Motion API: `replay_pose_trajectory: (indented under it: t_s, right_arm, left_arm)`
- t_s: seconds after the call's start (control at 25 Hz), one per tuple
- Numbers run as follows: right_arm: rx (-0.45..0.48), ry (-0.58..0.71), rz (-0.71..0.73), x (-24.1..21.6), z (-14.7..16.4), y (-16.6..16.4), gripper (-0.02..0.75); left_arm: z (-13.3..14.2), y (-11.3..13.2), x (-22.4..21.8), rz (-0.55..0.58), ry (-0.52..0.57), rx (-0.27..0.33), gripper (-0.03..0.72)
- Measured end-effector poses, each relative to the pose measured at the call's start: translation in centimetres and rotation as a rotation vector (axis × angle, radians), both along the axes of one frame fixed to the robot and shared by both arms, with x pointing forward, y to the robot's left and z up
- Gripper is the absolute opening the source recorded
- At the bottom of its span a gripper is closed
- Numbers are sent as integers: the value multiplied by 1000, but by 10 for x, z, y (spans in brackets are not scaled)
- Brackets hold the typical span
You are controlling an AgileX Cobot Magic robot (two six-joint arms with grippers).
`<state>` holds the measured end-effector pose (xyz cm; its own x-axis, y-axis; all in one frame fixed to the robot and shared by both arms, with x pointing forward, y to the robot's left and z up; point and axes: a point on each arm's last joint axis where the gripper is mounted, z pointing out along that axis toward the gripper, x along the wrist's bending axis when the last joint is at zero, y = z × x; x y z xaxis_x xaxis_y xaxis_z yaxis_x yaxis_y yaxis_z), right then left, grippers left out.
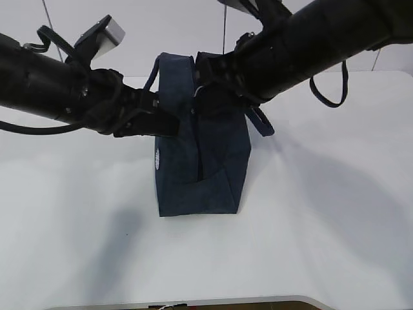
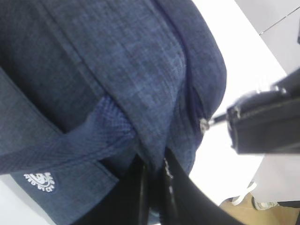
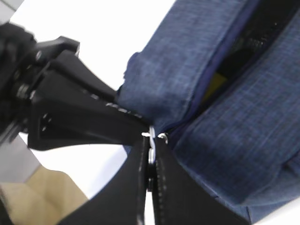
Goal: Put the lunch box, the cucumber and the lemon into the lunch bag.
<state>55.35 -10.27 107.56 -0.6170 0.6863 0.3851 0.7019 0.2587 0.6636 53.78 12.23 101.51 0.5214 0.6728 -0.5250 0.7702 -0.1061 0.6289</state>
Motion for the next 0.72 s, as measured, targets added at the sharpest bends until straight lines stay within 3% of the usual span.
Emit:
replay_pose_trajectory:
  t_s: [0.32, 0.72]
  right_arm:
    - [13, 61, -47, 17, 13, -23, 5]
    - [12, 64, -3, 41, 18, -13, 5]
  left_arm:
    - [0, -2, -1, 1, 4, -9, -11]
    - [0, -1, -1, -1, 0, -2, -11]
